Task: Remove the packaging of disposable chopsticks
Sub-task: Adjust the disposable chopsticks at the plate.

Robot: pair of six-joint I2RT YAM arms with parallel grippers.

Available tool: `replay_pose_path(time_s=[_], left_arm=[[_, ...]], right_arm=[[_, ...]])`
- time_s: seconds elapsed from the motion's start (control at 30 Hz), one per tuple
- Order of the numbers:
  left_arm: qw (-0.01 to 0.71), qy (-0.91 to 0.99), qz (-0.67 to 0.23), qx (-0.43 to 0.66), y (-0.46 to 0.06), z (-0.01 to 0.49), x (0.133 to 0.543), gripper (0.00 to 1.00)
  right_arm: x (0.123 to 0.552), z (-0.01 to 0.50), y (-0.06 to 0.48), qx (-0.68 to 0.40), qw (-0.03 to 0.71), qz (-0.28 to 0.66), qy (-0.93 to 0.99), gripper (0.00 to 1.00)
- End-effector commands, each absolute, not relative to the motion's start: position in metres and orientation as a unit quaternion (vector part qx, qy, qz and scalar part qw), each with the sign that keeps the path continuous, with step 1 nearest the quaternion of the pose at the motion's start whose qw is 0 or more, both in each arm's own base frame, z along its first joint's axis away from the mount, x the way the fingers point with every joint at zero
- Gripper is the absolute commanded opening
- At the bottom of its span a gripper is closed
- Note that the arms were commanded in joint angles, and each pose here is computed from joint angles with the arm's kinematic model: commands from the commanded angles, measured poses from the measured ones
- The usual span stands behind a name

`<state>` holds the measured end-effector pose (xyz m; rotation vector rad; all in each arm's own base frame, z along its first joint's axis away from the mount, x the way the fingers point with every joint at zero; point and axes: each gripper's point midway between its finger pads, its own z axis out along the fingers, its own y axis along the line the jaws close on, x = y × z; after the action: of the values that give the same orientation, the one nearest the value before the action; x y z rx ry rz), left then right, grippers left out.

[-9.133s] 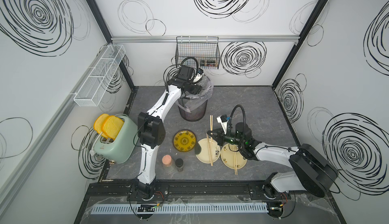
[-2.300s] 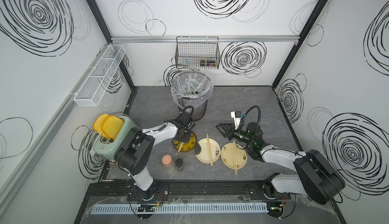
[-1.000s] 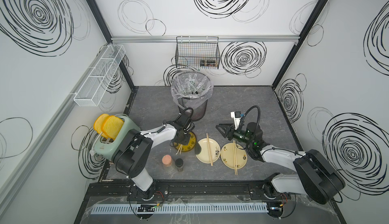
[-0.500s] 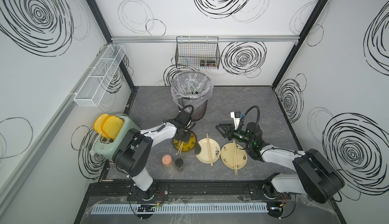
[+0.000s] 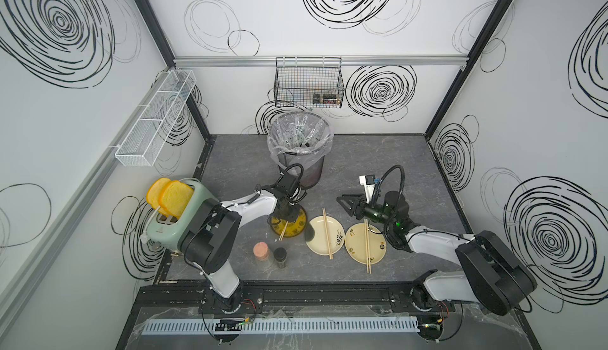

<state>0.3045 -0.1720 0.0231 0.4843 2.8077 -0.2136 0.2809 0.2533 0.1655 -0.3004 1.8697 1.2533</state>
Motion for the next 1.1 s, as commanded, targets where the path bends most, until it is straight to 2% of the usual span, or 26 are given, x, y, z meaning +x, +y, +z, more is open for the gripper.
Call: replay_pose_path(time_s=[0.0, 0.13, 0.43, 0.63, 1.07], left_arm=[[0.142, 0.972, -0.074, 0.173, -0.171, 0.025, 0.310, 0.27], [0.141, 0.970, -0.083, 0.180, -0.176, 0.029, 0.307, 0.30], [0.133, 0.969, -0.087, 0.190, -0.183, 0.025, 0.304, 0.15], [0.138, 0.967, -0.085, 0.198, -0.185, 0.035, 0.305, 0.09], [0.105, 0.969, -0.086, 0.205, -0.183, 0.023, 0.288, 0.07]], right_arm=[[0.283, 0.174, 0.257, -0.124, 0.425, 0.509, 0.738, 0.51], [0.283, 0.174, 0.256, -0.123, 0.425, 0.509, 0.738, 0.50], [0.283, 0.174, 0.257, -0.124, 0.425, 0.509, 0.738, 0.50], [0.283, 0.174, 0.257, -0.124, 0.425, 0.509, 0.739, 0.51], [0.283, 0.174, 0.257, -0.124, 0.424, 0.509, 0.739, 0.51]])
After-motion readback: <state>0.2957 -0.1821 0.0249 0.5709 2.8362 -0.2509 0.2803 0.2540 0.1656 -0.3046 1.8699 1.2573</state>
